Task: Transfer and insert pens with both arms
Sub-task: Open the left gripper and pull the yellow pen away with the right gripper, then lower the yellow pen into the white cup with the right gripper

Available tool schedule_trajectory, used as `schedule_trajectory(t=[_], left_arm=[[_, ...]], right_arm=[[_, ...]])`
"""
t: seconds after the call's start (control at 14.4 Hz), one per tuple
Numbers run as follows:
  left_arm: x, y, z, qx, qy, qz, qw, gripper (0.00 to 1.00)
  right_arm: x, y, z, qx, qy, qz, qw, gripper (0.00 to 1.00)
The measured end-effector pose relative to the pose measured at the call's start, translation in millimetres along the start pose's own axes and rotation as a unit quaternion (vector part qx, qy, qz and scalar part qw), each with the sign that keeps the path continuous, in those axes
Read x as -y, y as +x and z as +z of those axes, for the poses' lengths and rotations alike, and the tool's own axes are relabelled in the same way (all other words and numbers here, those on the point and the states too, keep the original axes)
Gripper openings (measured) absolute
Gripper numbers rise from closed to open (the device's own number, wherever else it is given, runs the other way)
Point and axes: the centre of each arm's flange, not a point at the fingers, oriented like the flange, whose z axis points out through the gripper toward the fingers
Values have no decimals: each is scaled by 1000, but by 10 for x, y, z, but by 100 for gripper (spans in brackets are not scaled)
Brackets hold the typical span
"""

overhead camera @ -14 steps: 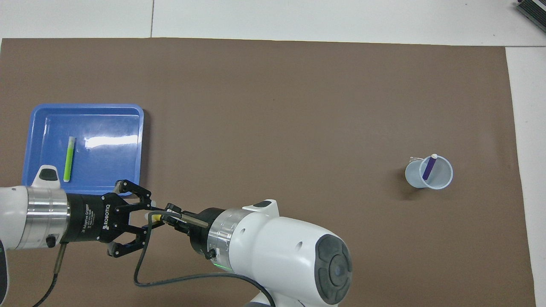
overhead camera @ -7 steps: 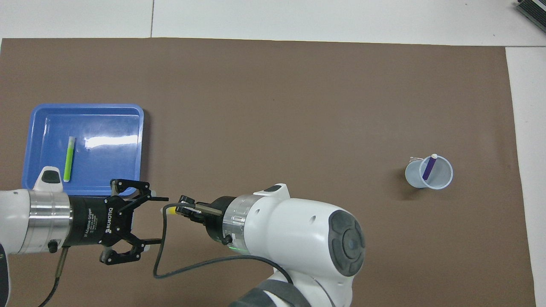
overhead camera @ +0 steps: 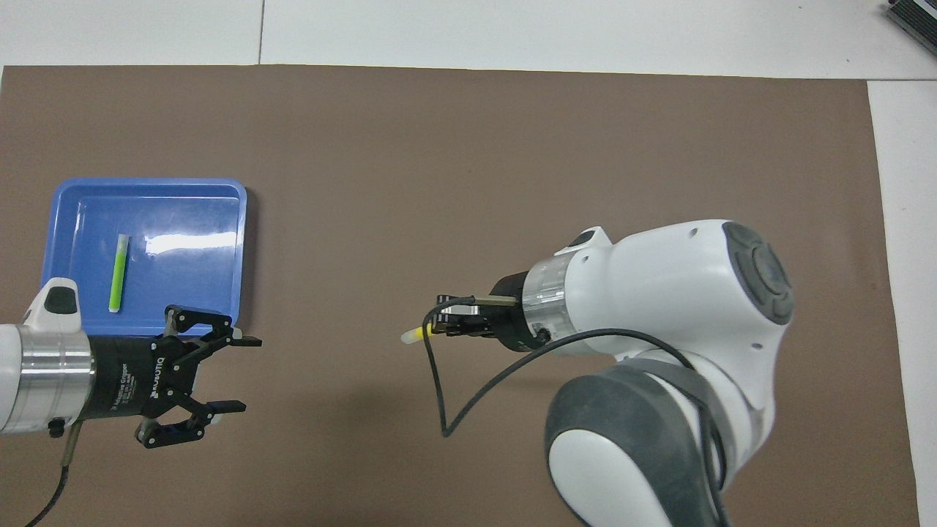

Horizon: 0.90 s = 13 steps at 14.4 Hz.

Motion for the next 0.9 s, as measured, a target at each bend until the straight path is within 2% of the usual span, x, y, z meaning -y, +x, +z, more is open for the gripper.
schedule_trajectory(t=[0.21, 0.49, 0.63, 0.9], left_arm=[[140, 233, -90, -40, 38, 110, 992, 80], [270, 506, -261, -84, 77, 237, 965, 80], [317, 607, -348, -97, 94, 296, 946, 81], [432, 891, -578, -135, 119, 391, 902, 80]], right_arm=[[-443, -50, -351, 42, -68, -103, 992, 18], [-1212, 34, -759, 91, -151, -227, 958, 18], [-1531, 95, -934, 109, -190, -289, 932, 18], [-1794, 172, -1107, 155, -277, -411, 854, 18]])
